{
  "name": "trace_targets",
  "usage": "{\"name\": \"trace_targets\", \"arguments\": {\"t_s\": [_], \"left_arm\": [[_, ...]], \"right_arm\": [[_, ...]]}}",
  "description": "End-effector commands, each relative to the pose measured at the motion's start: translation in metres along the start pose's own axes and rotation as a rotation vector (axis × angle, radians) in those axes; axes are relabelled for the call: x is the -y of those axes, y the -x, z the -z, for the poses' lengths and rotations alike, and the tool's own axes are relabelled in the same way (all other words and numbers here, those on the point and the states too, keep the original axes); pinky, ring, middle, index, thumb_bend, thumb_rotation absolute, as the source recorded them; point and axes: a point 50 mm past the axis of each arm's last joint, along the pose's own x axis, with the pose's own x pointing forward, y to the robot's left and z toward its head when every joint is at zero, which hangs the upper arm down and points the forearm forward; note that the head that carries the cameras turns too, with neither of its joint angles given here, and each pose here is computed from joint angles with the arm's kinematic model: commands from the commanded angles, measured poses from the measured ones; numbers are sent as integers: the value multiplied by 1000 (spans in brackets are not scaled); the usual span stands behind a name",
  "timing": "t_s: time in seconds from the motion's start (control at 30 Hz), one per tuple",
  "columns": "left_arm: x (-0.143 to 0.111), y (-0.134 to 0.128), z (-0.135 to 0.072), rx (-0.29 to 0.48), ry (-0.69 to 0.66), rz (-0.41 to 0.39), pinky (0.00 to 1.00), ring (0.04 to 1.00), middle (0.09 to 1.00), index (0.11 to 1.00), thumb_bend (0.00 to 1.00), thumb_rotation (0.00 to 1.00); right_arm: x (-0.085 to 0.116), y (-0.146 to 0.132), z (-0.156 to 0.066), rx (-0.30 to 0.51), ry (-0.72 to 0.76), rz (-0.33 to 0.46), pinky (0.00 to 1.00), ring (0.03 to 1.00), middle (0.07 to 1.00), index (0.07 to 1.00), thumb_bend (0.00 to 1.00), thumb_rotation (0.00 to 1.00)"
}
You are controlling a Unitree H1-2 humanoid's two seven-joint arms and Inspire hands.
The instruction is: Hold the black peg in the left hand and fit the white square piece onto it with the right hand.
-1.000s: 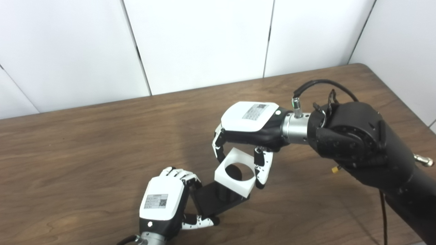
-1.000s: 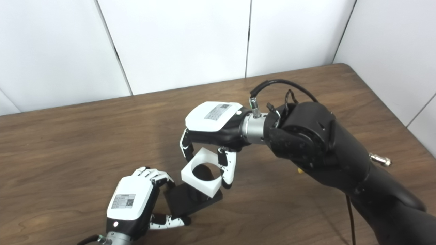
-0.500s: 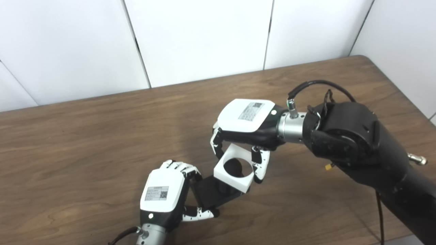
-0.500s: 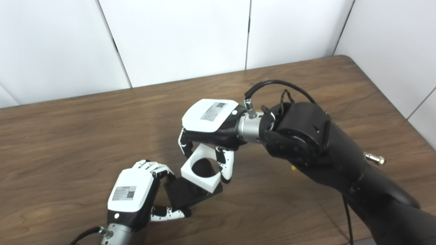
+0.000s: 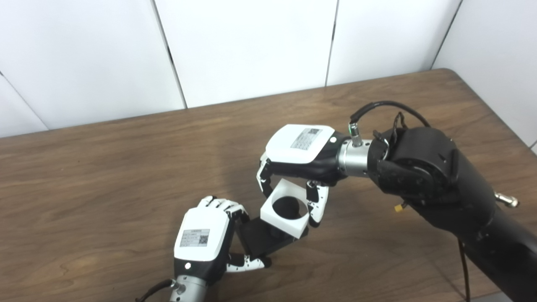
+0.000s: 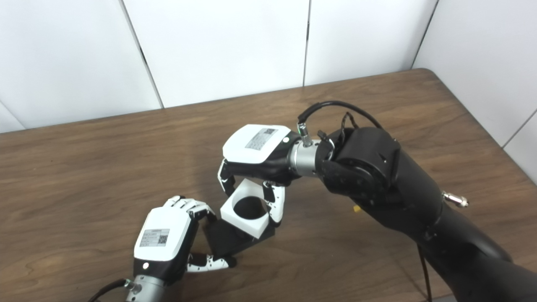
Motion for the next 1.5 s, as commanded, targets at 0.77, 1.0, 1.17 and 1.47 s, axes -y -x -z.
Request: {"name": "trace_targets", "arguments": {"t_s": [0.77,1.0,1.17,1.47], "left_arm": [[12,6,-1,-3,-45,77,845,768,713,485,521,53],[13,5,-2,-6,-38,75,844,767,712,485,521,52],[13,4,-3,-8,-36,80,845,770,714,485,521,53],[12,3,-5,-10,-35,79,845,771,714,486,521,53]], "right_arm": [[4,-15,8,-14,8,62,783,845,710,485,522,130],[1,-19,-6,4,39,42,789,837,707,484,523,131],[1,-19,-12,16,58,38,785,828,706,483,522,130],[0,-18,-15,27,56,45,776,817,696,482,523,131]]}}
